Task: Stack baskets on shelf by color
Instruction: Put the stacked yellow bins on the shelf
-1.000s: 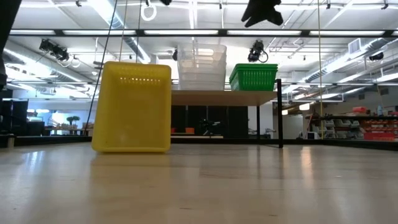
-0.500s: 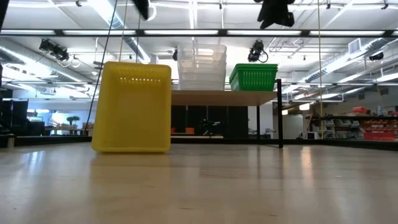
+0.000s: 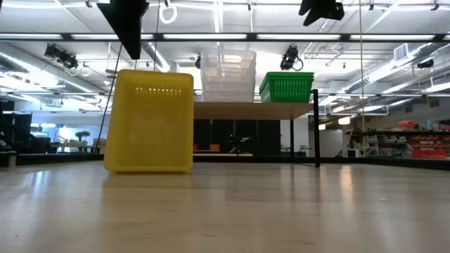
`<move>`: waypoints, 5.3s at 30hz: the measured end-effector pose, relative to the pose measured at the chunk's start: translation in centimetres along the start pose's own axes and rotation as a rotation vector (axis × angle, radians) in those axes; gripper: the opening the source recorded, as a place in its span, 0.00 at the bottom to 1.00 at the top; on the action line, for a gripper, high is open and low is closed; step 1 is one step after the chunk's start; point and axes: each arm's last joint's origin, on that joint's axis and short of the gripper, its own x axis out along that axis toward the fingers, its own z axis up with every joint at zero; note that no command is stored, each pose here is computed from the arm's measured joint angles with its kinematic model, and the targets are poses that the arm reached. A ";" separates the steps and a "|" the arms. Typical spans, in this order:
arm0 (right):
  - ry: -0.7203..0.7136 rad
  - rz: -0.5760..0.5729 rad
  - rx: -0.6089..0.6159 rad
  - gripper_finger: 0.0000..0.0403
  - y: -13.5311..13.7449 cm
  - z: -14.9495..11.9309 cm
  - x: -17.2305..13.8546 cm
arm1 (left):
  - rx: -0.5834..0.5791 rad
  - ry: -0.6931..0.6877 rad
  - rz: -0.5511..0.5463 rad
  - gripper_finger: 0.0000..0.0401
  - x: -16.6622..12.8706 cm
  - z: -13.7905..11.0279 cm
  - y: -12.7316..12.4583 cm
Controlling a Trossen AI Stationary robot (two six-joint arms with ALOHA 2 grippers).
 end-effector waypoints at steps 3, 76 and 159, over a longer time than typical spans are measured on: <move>0.034 -0.009 0.008 0.39 0.4 -0.5 0.0 | -0.026 0.007 -0.019 0.77 -0.1 -0.2 -0.3; -0.060 -0.261 -0.155 0.39 0.0 -0.3 0.0 | 0.014 0.038 -0.111 0.46 8.9 5.1 6.1; 0.183 -0.196 -0.190 0.39 -0.2 -2.3 -0.2 | 0.013 0.035 -0.345 0.03 -2.9 4.4 5.6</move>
